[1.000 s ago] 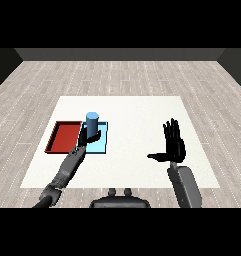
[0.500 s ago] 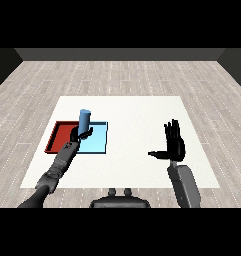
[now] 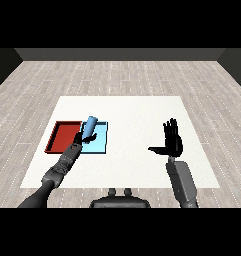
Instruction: Pick the blue can and put it in the blue box
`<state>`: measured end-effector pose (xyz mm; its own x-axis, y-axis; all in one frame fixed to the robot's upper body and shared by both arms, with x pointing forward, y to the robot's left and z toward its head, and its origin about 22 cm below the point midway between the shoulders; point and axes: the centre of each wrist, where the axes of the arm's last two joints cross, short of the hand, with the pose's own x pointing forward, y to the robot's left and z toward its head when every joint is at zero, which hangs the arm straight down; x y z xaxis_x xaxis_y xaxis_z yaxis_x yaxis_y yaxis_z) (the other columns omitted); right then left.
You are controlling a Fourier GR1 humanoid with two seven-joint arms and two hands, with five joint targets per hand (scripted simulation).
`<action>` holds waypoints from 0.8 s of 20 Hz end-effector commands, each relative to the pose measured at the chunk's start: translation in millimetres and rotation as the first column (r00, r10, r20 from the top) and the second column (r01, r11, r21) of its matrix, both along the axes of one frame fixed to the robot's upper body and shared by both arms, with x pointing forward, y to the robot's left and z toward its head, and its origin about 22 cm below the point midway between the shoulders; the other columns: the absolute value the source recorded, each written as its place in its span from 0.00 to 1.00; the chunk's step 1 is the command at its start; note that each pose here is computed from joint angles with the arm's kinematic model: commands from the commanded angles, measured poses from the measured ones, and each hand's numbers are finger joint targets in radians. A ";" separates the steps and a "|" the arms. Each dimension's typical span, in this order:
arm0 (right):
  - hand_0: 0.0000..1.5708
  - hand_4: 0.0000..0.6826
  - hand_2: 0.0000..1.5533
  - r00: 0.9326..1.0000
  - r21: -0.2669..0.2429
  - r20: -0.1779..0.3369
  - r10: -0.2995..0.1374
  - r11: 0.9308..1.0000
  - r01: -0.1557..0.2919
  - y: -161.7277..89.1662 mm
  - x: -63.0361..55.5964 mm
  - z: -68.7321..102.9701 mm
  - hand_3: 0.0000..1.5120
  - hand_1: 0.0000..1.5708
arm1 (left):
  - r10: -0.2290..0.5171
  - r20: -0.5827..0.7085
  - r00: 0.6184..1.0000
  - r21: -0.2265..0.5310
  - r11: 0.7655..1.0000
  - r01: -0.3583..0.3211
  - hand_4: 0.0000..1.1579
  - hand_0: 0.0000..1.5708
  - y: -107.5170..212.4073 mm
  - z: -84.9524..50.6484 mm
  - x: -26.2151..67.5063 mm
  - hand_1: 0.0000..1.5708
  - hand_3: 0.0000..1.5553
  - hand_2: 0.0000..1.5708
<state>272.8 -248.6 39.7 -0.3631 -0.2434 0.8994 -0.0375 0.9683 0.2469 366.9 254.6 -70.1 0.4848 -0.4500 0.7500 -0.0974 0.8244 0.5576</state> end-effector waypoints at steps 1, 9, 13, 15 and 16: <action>0.00 0.00 0.00 1.000 0.017 -0.023 -0.009 1.000 0.009 -8.8 -7.2 -7.8 0.00 0.00 | -0.002 -0.145 0.989 0.017 1.000 0.004 0.75 0.97 3.3 -15.6 -13.3 0.97 0.47 0.92; 0.00 0.00 0.00 1.000 0.019 0.011 0.007 1.000 -0.007 6.5 -9.8 -11.6 0.00 0.00 | -0.042 -0.236 0.971 -0.037 0.999 0.035 0.67 0.20 10.0 -22.8 -21.6 0.20 0.30 0.24; 0.00 0.00 0.00 1.000 0.042 0.022 0.012 0.999 -0.013 5.6 -11.0 -6.8 0.00 0.00 | 0.055 -0.150 0.987 0.072 0.996 -0.045 0.00 0.00 5.4 -26.9 -24.6 0.00 0.00 0.00; 0.00 0.00 0.00 1.000 0.043 0.003 0.030 0.999 -0.030 3.4 -9.2 -3.8 0.00 0.00 | 0.096 -0.094 0.991 0.085 0.992 -0.088 0.00 0.00 10.5 -18.1 -17.3 0.00 0.00 0.00; 0.00 0.00 0.00 1.000 0.023 0.013 0.022 0.999 -0.023 8.8 -4.0 -5.7 0.00 0.00 | 0.112 -0.041 0.993 0.079 0.991 -0.109 0.00 0.00 -7.1 -23.0 -18.7 0.00 0.00 0.00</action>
